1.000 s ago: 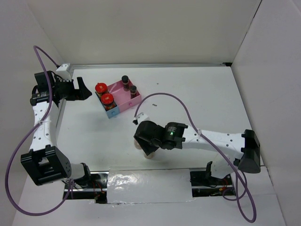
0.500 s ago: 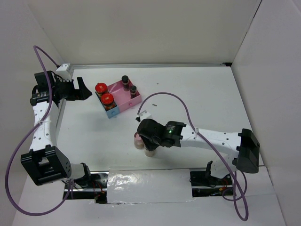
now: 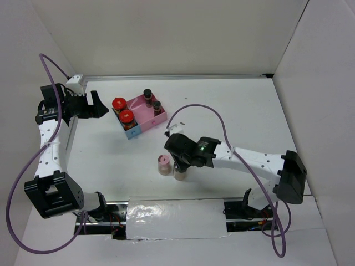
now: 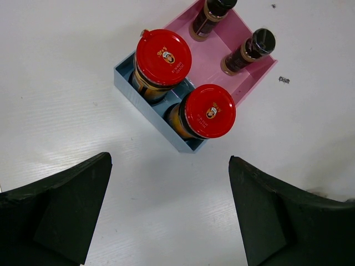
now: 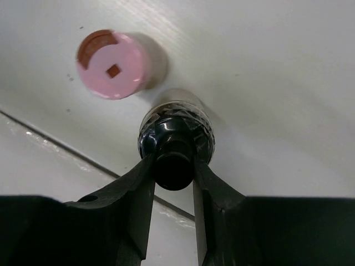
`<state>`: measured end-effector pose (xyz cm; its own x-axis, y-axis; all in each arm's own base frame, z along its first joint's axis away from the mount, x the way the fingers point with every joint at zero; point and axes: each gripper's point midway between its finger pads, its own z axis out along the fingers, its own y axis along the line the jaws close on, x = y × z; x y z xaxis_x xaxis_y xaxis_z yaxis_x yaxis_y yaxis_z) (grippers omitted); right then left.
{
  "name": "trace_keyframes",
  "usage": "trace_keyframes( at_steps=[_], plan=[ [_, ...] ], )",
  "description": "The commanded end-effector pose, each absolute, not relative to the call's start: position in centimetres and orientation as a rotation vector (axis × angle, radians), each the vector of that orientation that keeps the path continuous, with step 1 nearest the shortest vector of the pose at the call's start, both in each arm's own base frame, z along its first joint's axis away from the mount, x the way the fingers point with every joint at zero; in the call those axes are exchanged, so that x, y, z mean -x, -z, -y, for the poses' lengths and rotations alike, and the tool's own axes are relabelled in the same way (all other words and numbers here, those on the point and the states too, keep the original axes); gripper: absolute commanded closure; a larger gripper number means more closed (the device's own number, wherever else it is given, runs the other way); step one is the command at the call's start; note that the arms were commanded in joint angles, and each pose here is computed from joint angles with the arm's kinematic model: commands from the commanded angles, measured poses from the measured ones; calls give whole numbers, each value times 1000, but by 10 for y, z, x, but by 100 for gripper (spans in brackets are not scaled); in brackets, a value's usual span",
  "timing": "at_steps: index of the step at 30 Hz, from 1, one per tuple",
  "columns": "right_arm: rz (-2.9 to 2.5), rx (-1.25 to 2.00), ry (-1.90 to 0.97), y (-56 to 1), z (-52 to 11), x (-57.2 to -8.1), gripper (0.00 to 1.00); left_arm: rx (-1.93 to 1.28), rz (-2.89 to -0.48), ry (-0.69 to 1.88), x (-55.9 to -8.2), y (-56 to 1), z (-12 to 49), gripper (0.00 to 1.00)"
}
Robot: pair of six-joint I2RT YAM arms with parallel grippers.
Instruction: Organize the condiment bottles
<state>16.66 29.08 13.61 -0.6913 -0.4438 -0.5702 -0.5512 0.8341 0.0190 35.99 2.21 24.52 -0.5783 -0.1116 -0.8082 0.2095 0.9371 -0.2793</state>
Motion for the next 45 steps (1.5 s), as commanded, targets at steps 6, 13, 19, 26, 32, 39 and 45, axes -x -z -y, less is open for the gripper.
trace_keyframes(
  at_steps=[6, 13, 19, 26, 32, 39, 45],
  plan=[
    [-2272, 466, -206, -233, -247, -245, 100, -102, -2106, 437, -363, -256, -21, 1],
    [-2109, 522, -150, -288, -278, -320, 100, -103, -2100, 434, -364, -259, -22, 1],
    [-1897, 583, -248, -359, -351, -373, 100, -104, -2103, 431, -359, -258, -21, 1],
    [-1727, 671, -344, -378, -427, -396, 100, -107, -2107, 425, -356, -256, -19, 1],
    [-1703, 663, -325, -365, -443, -411, 100, -101, -2111, 428, -357, -254, -21, 1],
    [-1745, 685, -285, -327, -451, -425, 100, -96, -2120, 435, -359, -250, -21, 1],
    [-1815, 727, -259, -278, -460, -434, 100, -99, -2119, 436, -359, -249, -21, 1]
  ],
)
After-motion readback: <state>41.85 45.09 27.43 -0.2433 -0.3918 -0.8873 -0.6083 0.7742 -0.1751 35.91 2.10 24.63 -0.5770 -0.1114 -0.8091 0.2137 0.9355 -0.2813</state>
